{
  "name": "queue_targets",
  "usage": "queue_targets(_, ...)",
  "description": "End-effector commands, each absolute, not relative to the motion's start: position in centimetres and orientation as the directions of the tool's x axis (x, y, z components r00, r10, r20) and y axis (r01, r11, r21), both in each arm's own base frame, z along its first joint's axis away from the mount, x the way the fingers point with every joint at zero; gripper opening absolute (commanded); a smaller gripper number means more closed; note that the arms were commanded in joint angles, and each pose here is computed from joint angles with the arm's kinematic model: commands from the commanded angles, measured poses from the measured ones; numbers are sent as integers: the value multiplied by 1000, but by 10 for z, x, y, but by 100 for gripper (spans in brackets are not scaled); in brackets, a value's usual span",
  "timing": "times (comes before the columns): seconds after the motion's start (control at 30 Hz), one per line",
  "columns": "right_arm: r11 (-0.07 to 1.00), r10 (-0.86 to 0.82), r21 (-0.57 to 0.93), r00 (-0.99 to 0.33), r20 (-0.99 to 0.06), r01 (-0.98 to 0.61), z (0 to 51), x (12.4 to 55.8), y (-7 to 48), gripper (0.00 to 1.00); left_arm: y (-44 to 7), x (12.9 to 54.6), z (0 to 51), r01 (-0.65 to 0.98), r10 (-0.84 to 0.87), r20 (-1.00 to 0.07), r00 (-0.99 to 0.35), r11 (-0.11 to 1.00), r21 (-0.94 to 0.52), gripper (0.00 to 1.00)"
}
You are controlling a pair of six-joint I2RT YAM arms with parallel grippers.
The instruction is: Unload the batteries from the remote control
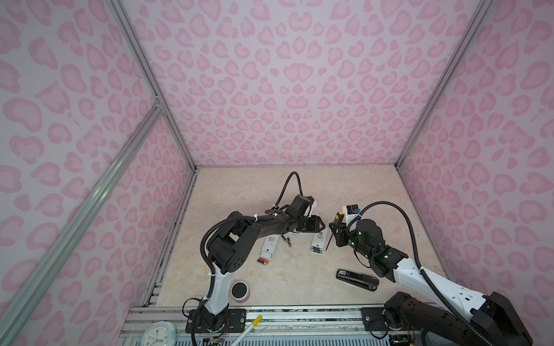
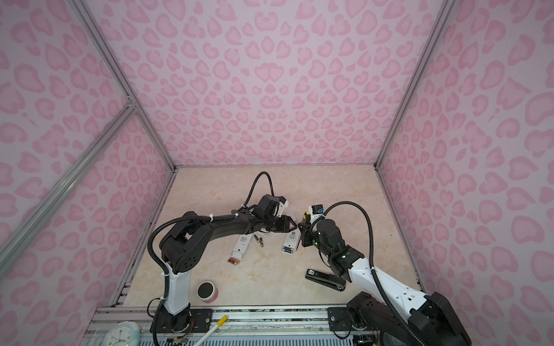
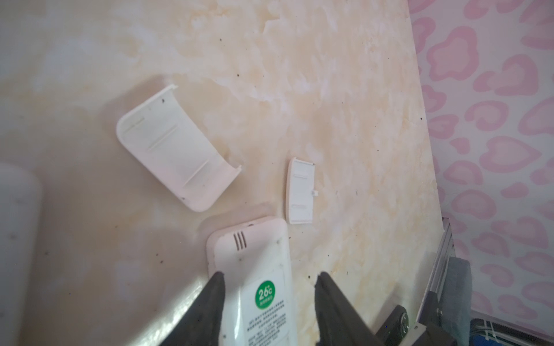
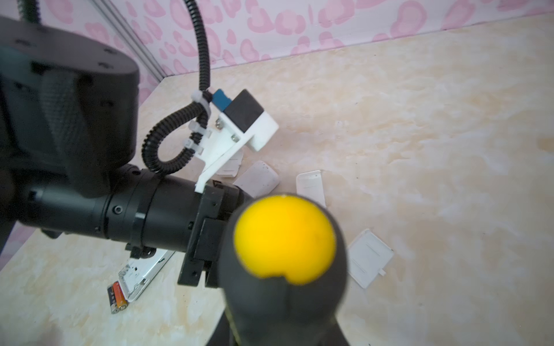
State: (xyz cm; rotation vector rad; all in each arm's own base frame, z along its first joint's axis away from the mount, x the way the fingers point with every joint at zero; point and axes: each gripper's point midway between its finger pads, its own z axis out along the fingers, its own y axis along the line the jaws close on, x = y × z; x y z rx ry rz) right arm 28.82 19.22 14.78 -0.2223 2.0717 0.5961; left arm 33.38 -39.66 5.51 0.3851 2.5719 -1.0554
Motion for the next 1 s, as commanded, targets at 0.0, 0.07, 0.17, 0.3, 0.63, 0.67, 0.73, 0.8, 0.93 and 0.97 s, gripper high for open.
queue_targets(0.0,796,9,276,-445,-895,-539,168,287,219,0,-387,329,79,409,131,-449,-884,680,-608,52)
queue_targets(0.07,777,-24,248,-422,-906,-578,171,286,229,0,-377,324,89,416,122,-468,-875,683,-600,52)
queue_targets(0.17,754,-51,228,-400,-915,-616,172,286,239,0,-361,310,96,407,105,-475,-874,691,-597,51)
queue_targets(0.3,737,-95,187,-374,-923,-649,169,284,243,0,-341,286,92,380,87,-458,-885,705,-599,49)
queue_targets(0.63,687,-194,86,-296,-935,-722,159,273,245,0,-331,224,66,344,122,-380,-917,722,-600,45)
queue_targets(0.67,682,-194,84,-290,-937,-727,159,273,246,0,-331,221,64,341,123,-372,-920,721,-604,44)
queue_targets(0.73,668,-205,77,-282,-937,-741,156,270,247,0,-334,215,61,340,133,-360,-923,717,-608,44)
queue_targets(0.8,655,-220,70,-279,-935,-752,152,268,249,0,-338,211,58,340,141,-348,-927,712,-615,43)
queue_targets(0.93,649,-243,46,-265,-933,-759,146,267,249,0,-345,202,49,331,161,-313,-936,701,-631,39)
queue_targets(0.97,648,-245,41,-259,-934,-760,146,267,248,0,-347,200,46,325,164,-299,-940,698,-638,37)
